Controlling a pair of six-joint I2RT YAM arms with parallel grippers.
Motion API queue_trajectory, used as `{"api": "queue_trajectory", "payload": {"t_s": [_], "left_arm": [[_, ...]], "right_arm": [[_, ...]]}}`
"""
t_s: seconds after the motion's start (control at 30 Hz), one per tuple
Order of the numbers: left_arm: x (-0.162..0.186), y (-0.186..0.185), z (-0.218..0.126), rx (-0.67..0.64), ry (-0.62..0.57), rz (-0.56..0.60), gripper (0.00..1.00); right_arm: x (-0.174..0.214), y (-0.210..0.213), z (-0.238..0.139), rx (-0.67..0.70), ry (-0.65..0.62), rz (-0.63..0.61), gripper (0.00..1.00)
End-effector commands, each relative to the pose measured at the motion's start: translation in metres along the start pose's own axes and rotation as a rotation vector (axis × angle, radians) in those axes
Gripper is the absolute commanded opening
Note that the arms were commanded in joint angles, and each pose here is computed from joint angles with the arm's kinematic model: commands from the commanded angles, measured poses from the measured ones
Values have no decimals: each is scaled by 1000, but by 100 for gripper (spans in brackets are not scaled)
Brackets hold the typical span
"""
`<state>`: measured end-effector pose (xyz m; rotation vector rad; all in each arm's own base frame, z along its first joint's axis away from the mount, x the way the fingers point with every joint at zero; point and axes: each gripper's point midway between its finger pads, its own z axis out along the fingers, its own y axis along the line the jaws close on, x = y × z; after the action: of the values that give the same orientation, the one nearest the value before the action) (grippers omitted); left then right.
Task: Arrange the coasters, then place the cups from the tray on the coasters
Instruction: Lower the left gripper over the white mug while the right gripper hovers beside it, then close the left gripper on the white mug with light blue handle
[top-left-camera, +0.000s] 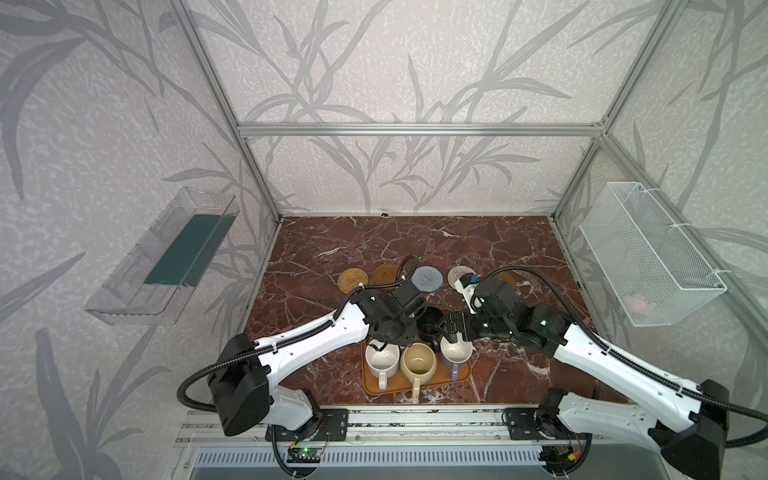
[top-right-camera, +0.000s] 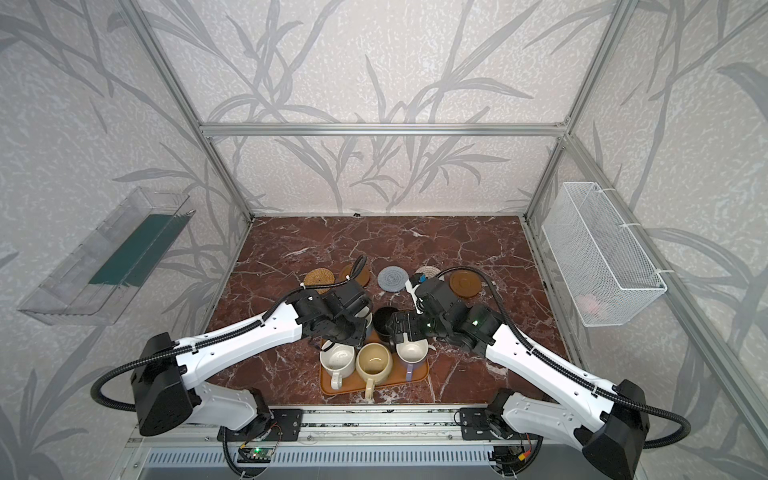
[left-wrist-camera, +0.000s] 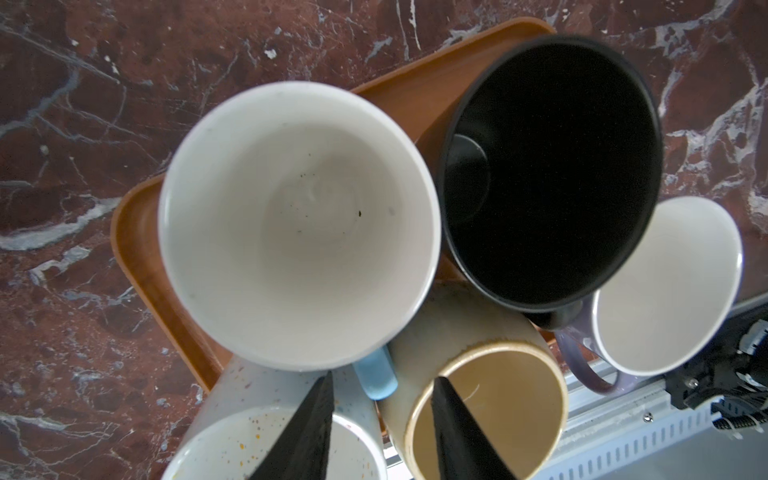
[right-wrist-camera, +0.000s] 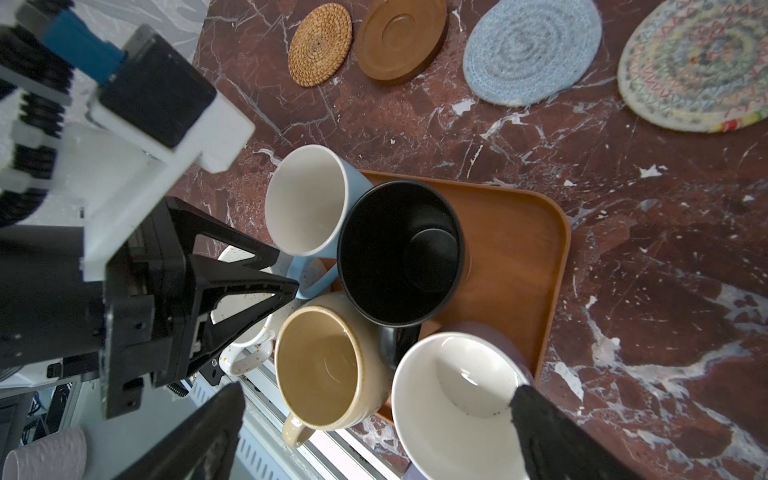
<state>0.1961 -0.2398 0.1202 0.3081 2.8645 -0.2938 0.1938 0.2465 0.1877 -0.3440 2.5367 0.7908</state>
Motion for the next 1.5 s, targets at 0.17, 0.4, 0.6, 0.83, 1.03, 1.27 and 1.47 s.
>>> {"api": "queue_trajectory", "payload": {"t_s": [0.17,0.4,0.6,0.83,1.03,1.27,1.47], "left_arm": [[0,11,16,-83,5,1,40],[1,15,22,-105,13,9,36],[0,17,30,-129,17,24,35],[2,19,38,-151,31,30,34],[1,19,42,-161,39,36,29],[1,24,46,-188,47,27,27],[0,25,45,-199,39,30,22]], "right_arm": [[4,-5,-1,19,-5,4,99],[3,-4,2,17,-5,6,99],[1,-3,3,19,-3,-7,99],[0,-4,2,26,-6,-10,99],[1,-7,5,38,-1,-10,99],[5,-11,6,48,5,-6,99],[4,-11,5,50,-3,-8,99]]}}
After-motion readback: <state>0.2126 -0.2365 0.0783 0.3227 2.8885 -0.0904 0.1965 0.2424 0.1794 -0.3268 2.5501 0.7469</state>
